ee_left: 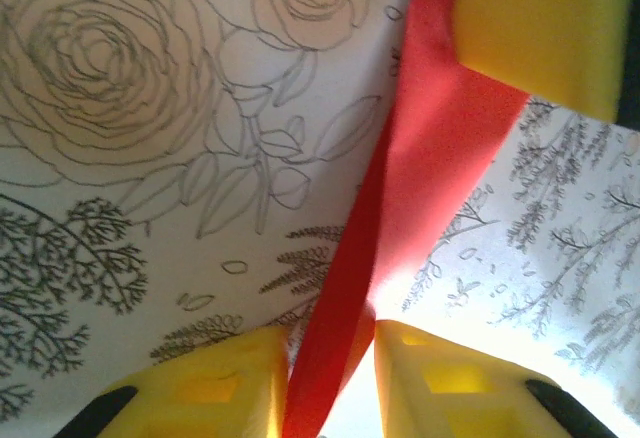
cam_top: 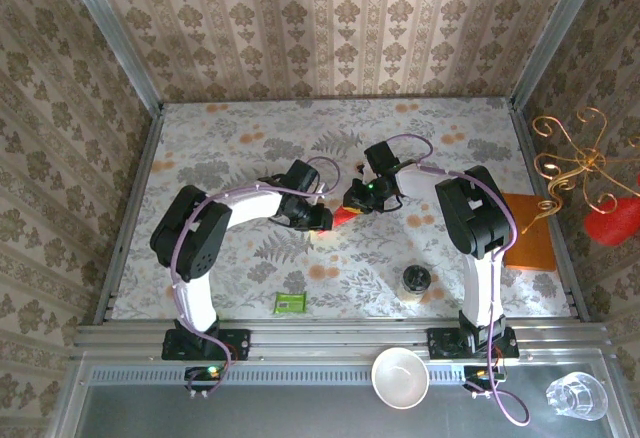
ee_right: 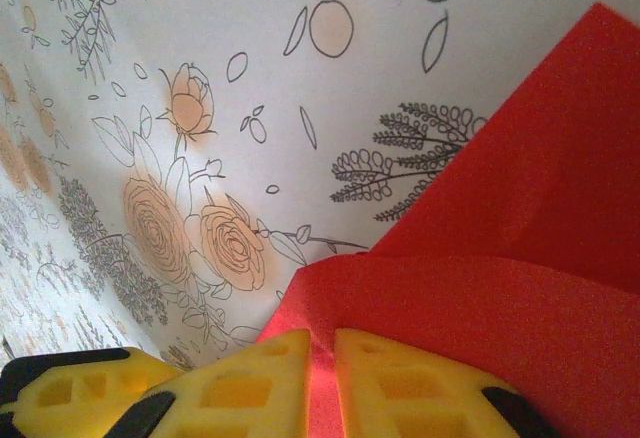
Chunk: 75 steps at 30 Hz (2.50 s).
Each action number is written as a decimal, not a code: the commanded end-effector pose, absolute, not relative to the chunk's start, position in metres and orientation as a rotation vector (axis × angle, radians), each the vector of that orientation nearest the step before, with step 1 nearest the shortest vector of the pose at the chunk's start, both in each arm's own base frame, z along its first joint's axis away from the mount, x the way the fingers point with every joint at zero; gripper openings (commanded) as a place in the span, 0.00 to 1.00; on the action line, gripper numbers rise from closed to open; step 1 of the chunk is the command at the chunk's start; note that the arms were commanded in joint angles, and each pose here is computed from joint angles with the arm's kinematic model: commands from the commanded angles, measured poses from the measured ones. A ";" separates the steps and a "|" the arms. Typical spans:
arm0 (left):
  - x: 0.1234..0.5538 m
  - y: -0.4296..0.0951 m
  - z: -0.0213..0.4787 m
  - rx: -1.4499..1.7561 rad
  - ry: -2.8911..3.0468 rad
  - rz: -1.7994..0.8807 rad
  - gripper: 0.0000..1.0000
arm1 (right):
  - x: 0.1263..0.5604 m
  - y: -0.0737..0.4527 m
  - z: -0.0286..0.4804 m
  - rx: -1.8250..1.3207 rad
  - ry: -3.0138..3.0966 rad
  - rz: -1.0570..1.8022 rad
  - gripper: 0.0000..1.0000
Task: Fold a paper plane with a square sheet of paper (pick it up from the middle)
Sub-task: Fold the wing for the fifth time at the center of the table.
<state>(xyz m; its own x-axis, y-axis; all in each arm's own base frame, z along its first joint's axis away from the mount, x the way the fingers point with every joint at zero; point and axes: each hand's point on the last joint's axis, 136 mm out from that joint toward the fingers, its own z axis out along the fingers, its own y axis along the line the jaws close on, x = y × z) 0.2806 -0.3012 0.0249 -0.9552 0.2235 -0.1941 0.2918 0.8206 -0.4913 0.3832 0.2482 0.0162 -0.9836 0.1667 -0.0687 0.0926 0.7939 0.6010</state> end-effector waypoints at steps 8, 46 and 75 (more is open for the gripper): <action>0.274 -0.289 0.005 0.391 2.952 -0.750 0.20 | 0.367 0.229 -0.018 0.264 2.987 0.801 0.20; 0.268 -0.290 0.000 0.371 2.974 -0.834 0.16 | 0.366 0.271 0.023 0.111 2.861 1.024 0.19; 0.294 -0.315 0.072 0.389 2.750 -0.946 0.14 | 0.354 0.254 -0.005 0.130 2.936 0.913 0.14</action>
<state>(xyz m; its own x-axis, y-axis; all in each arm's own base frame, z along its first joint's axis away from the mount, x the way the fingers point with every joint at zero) 0.2955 -0.3023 0.0699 -0.9429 0.1594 -0.2923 0.3003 0.7861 -0.5402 0.3641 0.2659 0.0166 -0.9919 0.0987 -0.0805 0.0271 0.7810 0.6240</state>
